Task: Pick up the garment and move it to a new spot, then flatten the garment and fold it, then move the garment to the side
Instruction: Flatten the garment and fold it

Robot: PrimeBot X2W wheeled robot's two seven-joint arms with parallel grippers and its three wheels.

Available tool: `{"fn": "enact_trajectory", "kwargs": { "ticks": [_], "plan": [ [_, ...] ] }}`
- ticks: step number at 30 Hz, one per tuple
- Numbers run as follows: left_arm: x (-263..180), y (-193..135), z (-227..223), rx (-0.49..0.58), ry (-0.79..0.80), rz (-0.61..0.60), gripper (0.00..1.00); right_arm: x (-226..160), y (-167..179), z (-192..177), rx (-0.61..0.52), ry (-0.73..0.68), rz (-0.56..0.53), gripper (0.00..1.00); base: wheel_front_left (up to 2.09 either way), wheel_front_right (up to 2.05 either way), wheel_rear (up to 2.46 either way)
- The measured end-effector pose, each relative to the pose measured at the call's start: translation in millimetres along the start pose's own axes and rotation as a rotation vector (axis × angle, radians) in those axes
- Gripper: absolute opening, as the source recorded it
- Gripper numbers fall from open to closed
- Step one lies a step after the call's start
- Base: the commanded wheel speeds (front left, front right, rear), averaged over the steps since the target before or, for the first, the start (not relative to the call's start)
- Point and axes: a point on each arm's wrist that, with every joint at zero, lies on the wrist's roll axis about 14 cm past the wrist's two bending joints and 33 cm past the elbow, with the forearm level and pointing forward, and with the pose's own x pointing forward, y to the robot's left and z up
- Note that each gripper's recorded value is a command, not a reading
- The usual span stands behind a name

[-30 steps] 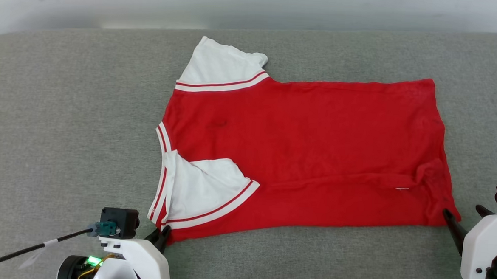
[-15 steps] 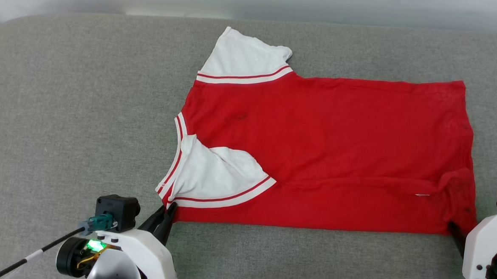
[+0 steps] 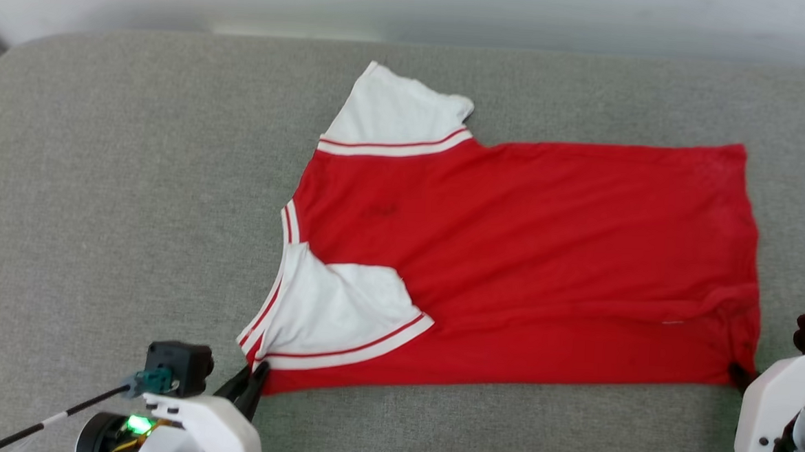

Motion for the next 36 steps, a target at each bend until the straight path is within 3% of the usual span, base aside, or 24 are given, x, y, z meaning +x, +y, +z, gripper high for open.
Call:
{"fn": "enact_trajectory", "kwargs": {
  "ticks": [9,13,23,24,25,26,30,36],
  "plan": [
    [-36,12,-21,0.023,0.042,0.033,0.0,-41,-2,-6,0.045,-0.067,-0.016,0.0,0.0,0.0,0.0],
    [-55,2,-41,0.003,0.096,0.002,0.0,-68,-10,-36,0.072,-0.025,-0.054,0.0,0.0,0.0,0.0],
    [-55,-8,-76,-0.031,0.172,-0.043,0.0,-74,-14,-67,0.075,0.053,-0.09,0.0,0.0,0.0,0.0],
    [-54,-9,-77,-0.031,0.172,-0.046,0.0,-73,-13,-70,0.076,0.062,-0.09,0.2,0.0,0.0,0.0],
    [-53,-9,-79,-0.033,0.172,-0.046,0.29,-73,-12,-72,0.079,0.068,-0.088,0.96,0.0,0.0,0.0],
    [-52,-10,-79,-0.034,0.166,-0.049,1.0,-73,-11,-73,0.082,0.068,-0.086,1.0,0.0,0.0,0.0],
    [-48,-6,-65,-0.027,0.079,-0.042,1.0,-74,-10,-66,0.084,0.025,-0.082,1.0,0.0,0.0,0.0],
    [-45,-9,1,0.008,-0.25,-0.075,1.0,-82,-12,-21,0.069,-0.158,-0.089,1.0,0.0,0.0,0.0]
  ]
}}
